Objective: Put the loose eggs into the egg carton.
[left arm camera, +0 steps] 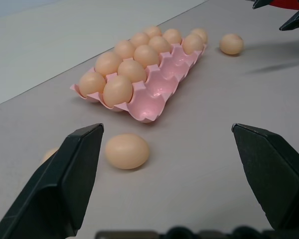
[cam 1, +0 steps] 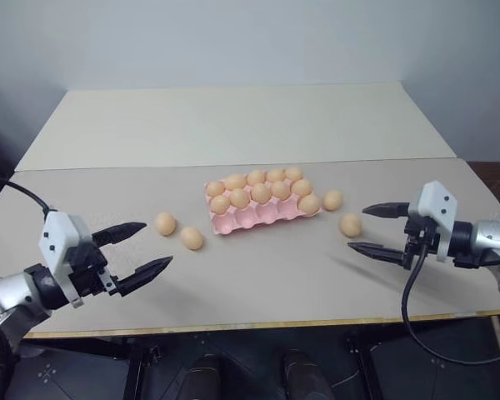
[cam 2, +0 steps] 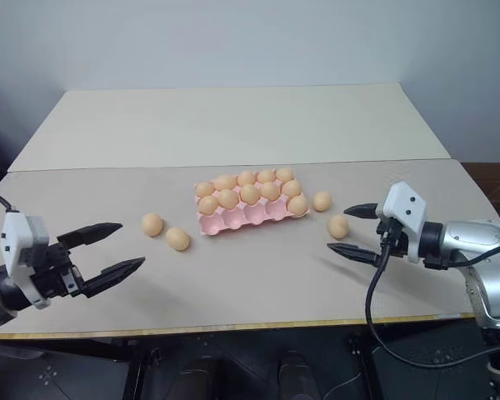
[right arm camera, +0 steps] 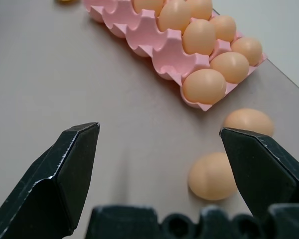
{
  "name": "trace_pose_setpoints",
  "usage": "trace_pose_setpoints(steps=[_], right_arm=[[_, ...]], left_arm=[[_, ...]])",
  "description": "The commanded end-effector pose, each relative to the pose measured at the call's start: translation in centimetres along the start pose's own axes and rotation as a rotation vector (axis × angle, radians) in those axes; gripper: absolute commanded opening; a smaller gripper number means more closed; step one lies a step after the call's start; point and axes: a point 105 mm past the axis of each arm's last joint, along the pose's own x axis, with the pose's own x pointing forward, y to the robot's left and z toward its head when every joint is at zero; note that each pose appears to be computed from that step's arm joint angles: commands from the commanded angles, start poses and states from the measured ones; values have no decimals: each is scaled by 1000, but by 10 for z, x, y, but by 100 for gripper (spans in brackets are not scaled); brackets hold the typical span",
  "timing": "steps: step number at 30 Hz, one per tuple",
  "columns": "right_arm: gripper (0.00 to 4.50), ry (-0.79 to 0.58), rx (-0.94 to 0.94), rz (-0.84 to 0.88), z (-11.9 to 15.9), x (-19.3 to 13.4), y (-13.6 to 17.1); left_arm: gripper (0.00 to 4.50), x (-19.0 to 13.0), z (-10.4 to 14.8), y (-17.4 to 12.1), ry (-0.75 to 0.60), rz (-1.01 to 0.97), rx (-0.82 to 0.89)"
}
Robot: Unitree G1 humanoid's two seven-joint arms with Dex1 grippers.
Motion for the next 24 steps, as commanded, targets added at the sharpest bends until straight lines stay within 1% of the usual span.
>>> trace_pose_setpoints(steps=[1, 4, 9, 13, 18, 21, 24], right_arm=[[449, -38, -56, -34, 15, -9, -3], [449, -36, -49, -42, 14, -10, -2], [449, -33, -42, -50, 13, -11, -2], [449, -13, -62, -66, 14, -13, -10], [449, 16, -88, -102, 23, -24, -22], [449, 64, -87, -113, 19, -24, -23], [449, 92, -69, -116, 11, -15, -18]], left_arm=[[450, 0, 9, 4, -29, 1, 15], [450, 1, 17, 4, -57, -8, 13], [450, 0, 16, 5, -23, -33, 33], [450, 1, 21, 6, -21, -74, 38], [450, 1, 25, 4, -14, -118, 41], [450, 4, 29, 6, -21, -133, 42], [450, 9, 31, 7, -21, -165, 39]])
